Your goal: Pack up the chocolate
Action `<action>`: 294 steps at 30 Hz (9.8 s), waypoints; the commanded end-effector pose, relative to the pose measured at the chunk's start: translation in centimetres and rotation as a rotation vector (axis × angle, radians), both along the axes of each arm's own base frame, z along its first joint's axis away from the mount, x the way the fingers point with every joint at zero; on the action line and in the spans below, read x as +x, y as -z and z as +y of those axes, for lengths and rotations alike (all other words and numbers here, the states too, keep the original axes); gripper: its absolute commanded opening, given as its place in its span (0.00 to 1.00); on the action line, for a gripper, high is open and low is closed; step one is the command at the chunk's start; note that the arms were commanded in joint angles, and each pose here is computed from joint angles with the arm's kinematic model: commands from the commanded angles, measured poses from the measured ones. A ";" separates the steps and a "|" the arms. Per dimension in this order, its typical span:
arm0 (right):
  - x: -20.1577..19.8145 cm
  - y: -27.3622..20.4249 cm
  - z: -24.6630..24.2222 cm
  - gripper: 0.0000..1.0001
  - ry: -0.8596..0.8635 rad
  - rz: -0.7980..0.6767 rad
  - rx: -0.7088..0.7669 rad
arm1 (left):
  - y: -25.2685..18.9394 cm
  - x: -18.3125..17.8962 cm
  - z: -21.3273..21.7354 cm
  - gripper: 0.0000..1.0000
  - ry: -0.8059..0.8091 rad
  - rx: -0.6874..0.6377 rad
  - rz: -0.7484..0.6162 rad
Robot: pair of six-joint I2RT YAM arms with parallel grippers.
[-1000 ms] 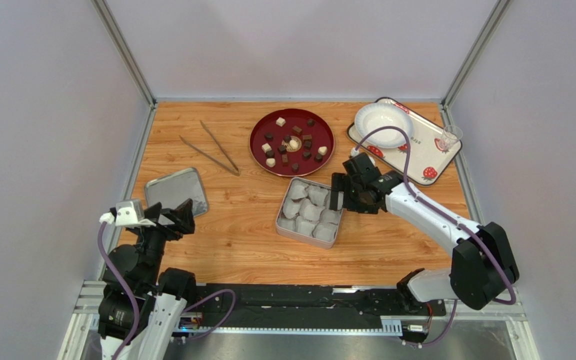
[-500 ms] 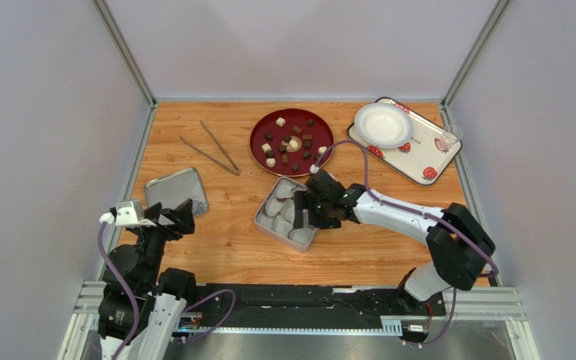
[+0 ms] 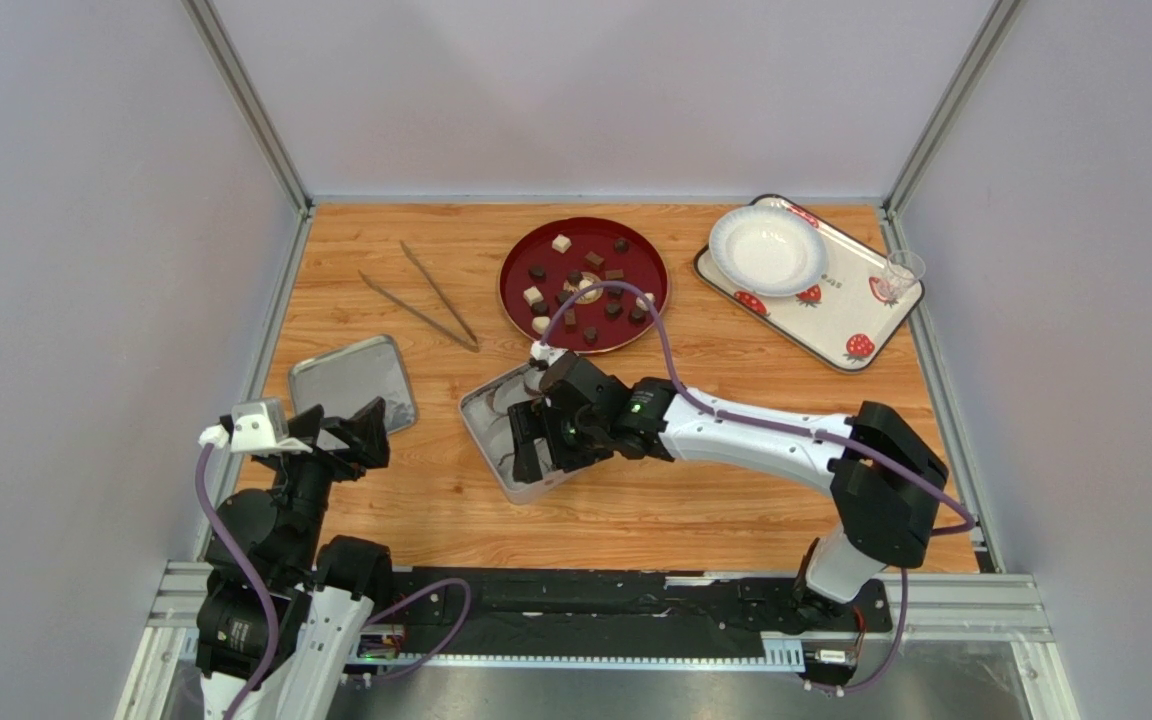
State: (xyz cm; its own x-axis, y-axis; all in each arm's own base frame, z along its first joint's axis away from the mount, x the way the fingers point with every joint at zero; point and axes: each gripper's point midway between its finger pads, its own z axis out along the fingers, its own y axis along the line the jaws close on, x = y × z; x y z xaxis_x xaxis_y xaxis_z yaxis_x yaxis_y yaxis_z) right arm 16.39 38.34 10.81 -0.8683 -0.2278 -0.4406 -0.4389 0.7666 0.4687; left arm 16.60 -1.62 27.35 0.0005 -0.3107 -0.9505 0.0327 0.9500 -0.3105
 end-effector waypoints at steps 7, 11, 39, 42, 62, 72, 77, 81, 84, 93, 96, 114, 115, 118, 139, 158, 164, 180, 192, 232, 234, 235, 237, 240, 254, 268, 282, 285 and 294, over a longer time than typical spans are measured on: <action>7.2 -3.4 -9.3 0.89 0.080 -0.166 -0.043 | -0.9 1.5 -0.5 0.94 0.006 -0.005 0.048; 9.2 -2.4 -10.3 0.89 0.075 -0.160 -0.022 | -0.6 3.4 -0.9 0.94 0.001 0.001 0.122; 11.0 -0.9 1.7 0.84 -0.214 -0.116 0.155 | 4.2 15.0 -1.6 0.91 -0.059 -0.040 0.415; 12.2 -2.4 -0.3 0.84 -0.150 -0.165 0.126 | 4.5 16.9 -1.1 0.92 -0.099 -0.070 0.442; 13.1 -3.6 -14.2 0.87 0.182 -0.305 -0.113 | 14.1 29.7 2.3 0.88 -0.348 -0.034 0.971; 12.9 -0.8 -16.0 0.86 0.213 -0.275 -0.201 | 19.4 32.1 3.6 0.65 -0.367 -0.124 1.092; 12.5 0.2 -16.0 0.86 0.210 -0.249 -0.209 | 21.3 33.4 3.6 0.58 -0.353 -0.138 1.113; 12.5 0.9 -16.0 0.85 0.206 -0.233 -0.221 | 22.6 33.9 3.9 0.55 -0.352 -0.156 1.138; 12.5 1.2 -16.0 0.85 0.199 -0.224 -0.228 | 23.4 34.4 3.9 0.49 -0.339 -0.166 1.146; 12.3 1.0 -16.1 0.84 0.200 -0.217 -0.232 | 20.6 35.0 3.9 0.14 -0.296 -0.165 1.095; 12.2 0.3 -16.2 0.84 0.203 -0.228 -0.222 | 17.6 35.2 3.6 0.04 -0.271 -0.176 1.035; 9.9 -9.5 -10.8 0.83 0.187 -0.274 0.295 | 1.2 28.5 -4.6 0.00 0.094 -0.530 0.687; 9.8 -10.9 -10.2 0.83 0.179 -0.284 0.360 | 1.4 27.2 -5.1 0.00 0.106 -0.546 0.691; 9.4 -12.2 -9.4 0.80 0.159 -0.292 0.434 | 1.2 24.9 -6.9 0.00 0.141 -0.582 0.685; 7.2 -15.5 -1.2 0.74 -0.009 -0.510 0.499 | 1.3 17.4 -15.4 0.00 0.241 -0.638 0.666; 7.1 -13.8 -0.2 0.33 -0.049 -0.497 0.450 | 1.6 18.0 -17.8 0.00 0.347 -0.606 0.656; 7.3 -13.3 -1.1 0.11 -0.049 -0.525 0.391 | 1.6 17.4 -18.1 0.06 0.405 -0.538 0.661; 10.0 -11.0 -5.4 0.09 0.066 -0.672 0.047 | -2.8 12.8 -17.1 0.48 0.545 -0.406 0.479; 9.4 -10.6 -5.6 0.09 0.130 -0.749 -0.090 | -4.0 14.3 -18.6 0.68 0.540 -0.427 0.491; 9.0 -9.4 -5.7 0.11 0.161 -0.955 -0.435 | -4.7 16.9 -15.4 0.76 0.174 -0.280 0.545; 9.1 -9.4 -5.6 0.11 0.157 -0.958 -0.442 | -5.0 17.2 -15.3 0.77 0.170 -0.272 0.554; 8.9 -9.4 -5.6 0.11 0.154 -0.960 -0.443 | -4.9 17.4 -15.2 0.78 0.167 -0.274 0.556; 8.9 -9.4 -5.6 0.11 0.153 -0.965 -0.450 | -5.1 17.7 -15.4 0.78 0.170 -0.287 0.550; 8.8 -9.5 -5.5 0.11 0.150 -0.972 -0.456 | -5.6 18.3 -15.5 0.78 0.172 -0.305 0.535; 8.6 -9.4 -5.3 0.11 0.140 -0.986 -0.481 | -4.6 19.9 -15.7 0.73 0.147 -0.261 0.570; 8.7 -8.9 -4.9 0.11 0.135 -0.985 -0.502 | -3.9 19.6 -15.1 0.66 0.117 -0.248 0.593; 8.1 -9.4 -4.7 0.32 0.124 -0.964 -0.447 | -4.3 19.9 -15.4 0.39 0.138 -0.286 0.558; 7.8 -9.5 -4.6 0.51 0.105 -0.951 -0.418 | -4.7 20.1 -15.6 0.32 0.155 -0.320 0.536; 6.6 -10.4 -4.4 0.78 0.036 -0.846 -0.260 | -6.5 21.0 -16.3 0.30 0.234 -0.384 0.461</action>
